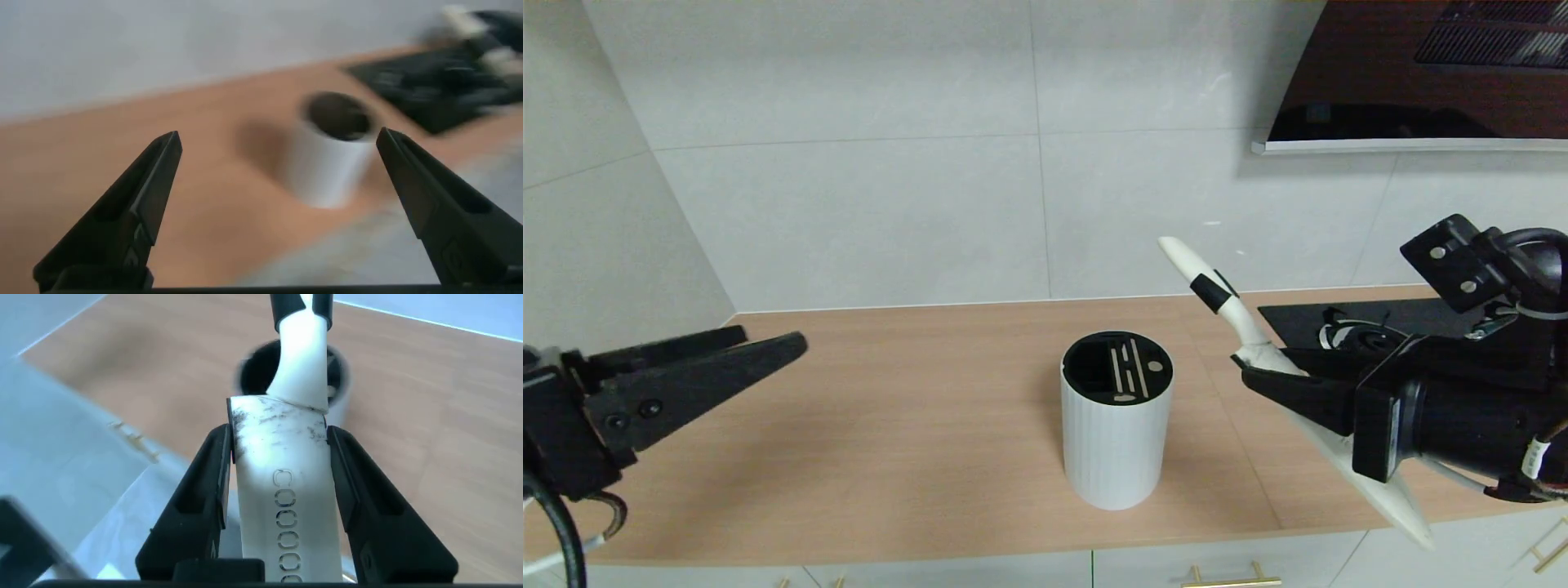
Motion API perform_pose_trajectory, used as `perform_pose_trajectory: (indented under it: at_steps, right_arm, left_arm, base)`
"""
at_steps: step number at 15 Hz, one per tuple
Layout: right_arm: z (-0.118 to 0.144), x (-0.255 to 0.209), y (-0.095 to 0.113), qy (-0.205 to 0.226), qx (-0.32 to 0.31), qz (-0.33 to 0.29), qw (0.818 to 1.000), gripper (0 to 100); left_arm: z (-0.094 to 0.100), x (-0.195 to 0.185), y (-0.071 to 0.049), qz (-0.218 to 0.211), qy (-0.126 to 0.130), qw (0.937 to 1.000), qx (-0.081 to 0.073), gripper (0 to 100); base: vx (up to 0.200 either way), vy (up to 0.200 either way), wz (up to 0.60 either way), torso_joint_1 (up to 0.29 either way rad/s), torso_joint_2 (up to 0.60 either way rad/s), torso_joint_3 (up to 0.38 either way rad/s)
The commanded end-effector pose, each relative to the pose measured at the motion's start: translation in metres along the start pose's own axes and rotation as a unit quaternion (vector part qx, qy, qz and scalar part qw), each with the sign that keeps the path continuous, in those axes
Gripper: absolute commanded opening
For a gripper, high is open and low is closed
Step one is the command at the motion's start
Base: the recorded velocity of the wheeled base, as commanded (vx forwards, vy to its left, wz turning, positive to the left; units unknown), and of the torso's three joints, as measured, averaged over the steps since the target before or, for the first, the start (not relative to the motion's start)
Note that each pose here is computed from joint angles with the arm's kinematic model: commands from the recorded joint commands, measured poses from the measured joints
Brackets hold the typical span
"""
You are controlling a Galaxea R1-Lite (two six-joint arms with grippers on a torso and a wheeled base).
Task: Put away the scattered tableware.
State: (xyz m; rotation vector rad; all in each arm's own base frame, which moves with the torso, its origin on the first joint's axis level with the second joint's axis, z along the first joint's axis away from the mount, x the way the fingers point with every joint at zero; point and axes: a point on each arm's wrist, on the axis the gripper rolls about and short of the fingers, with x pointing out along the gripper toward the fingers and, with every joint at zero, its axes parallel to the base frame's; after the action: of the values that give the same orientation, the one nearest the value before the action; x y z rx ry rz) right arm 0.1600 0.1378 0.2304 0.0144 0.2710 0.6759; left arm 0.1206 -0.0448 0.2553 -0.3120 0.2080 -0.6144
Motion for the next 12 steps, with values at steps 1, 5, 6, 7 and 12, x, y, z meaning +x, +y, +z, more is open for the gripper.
perform_pose_trajectory:
  at_steps: [1,5,6,7,12]
  right_arm:
    - [-0.005,0.007,0.009,0.013,-0.005,0.016,1.0,0]
    - [0.007,0.056,0.03,0.02,-0.011,-0.004,1.0,0]
    - [0.006,0.064,0.034,0.021,-0.01,-0.01,1.0,0]
    - [0.006,0.068,0.042,0.021,-0.003,0.002,1.0,0]
    - [-0.013,0.088,0.073,0.035,-0.012,0.022,0.999,0]
  left_arm:
    - [-0.005,0.035,-0.017,-0.107,0.067,0.9869,-0.101,100]
    - [-0.003,0.099,-0.008,-0.13,0.043,0.9819,-0.131,100]
    - [-0.005,0.108,-0.009,-0.136,0.046,0.9811,-0.13,100]
    - [-0.008,0.121,-0.008,-0.136,0.053,0.9804,-0.132,100]
    - [-0.026,0.162,-0.009,-0.08,0.066,0.9845,-0.141,100]
  base:
    - [0.0,0.0,0.0,0.0,0.0,0.0]
    - [0.0,0.0,0.0,0.0,0.0,0.0]
    - [0.0,0.0,0.0,0.0,0.0,0.0]
    - [0.0,0.0,0.0,0.0,0.0,0.0]
    - [0.0,0.0,0.0,0.0,0.0,0.0]
